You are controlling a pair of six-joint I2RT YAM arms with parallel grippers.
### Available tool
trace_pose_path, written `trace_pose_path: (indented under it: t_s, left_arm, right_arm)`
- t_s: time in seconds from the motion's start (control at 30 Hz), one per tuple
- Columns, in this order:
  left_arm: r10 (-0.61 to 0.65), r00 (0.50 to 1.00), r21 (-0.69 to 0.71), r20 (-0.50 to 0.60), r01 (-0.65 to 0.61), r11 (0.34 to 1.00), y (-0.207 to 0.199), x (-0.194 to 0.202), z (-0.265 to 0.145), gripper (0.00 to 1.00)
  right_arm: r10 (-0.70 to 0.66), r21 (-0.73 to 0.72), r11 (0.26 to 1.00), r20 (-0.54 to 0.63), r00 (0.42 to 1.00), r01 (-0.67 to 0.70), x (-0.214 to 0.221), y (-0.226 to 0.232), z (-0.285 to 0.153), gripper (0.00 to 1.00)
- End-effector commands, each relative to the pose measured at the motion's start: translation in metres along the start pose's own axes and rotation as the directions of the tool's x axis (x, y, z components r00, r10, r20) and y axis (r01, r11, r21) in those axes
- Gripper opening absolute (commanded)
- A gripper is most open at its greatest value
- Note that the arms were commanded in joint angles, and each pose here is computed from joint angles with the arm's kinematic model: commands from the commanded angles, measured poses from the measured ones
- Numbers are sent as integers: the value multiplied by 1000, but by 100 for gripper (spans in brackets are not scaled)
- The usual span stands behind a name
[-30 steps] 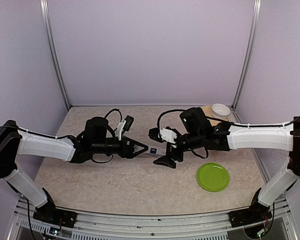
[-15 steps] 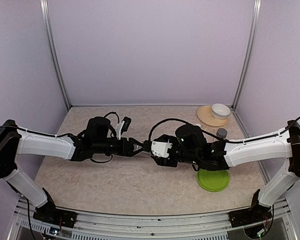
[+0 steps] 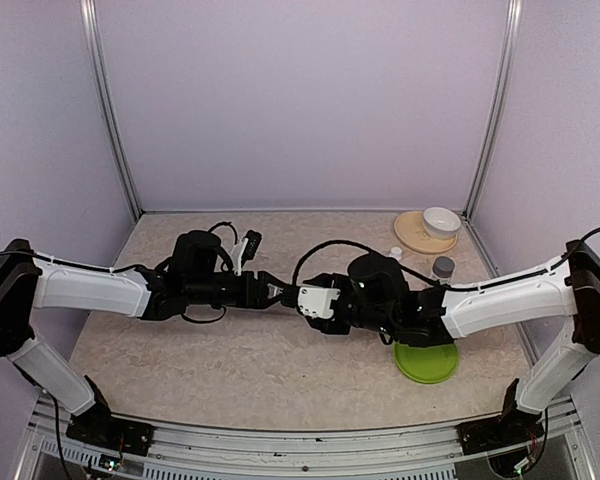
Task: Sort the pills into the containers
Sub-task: Open the lid of the pill container.
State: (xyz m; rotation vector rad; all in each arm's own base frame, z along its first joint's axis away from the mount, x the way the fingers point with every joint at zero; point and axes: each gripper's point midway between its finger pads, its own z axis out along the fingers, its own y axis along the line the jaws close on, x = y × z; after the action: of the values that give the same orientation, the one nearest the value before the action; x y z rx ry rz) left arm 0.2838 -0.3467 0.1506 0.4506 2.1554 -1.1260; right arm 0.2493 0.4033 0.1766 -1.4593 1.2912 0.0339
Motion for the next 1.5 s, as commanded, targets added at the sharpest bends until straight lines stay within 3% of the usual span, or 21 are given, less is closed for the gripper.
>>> trace_pose_path:
  t_s: [0.0, 0.5, 1.03, 1.3, 1.47]
  left_arm:
    - [1, 999, 9, 38, -2, 1000, -7, -16, -2, 64]
    - [5, 1000, 17, 29, -5, 1000, -9, -13, -2, 64]
    - [6, 1000, 31, 21, -7, 999, -11, -12, 1, 64]
    - [12, 1000, 43, 16, -13, 999, -13, -12, 2, 64]
    - [25, 1000, 43, 9, -25, 999, -13, -11, 2, 64]
  right_arm:
    - [1, -38, 999, 1, 1000, -1, 0, 15, 9, 52]
    - [-3, 10, 1000, -33, 999, 3, 7, 11, 19, 38]
    - [-20, 50, 999, -30, 999, 21, 7, 4, 19, 42]
    - [-27, 26, 999, -48, 999, 28, 11, 9, 26, 38]
    - [-18, 6, 1000, -43, 999, 18, 10, 10, 27, 30]
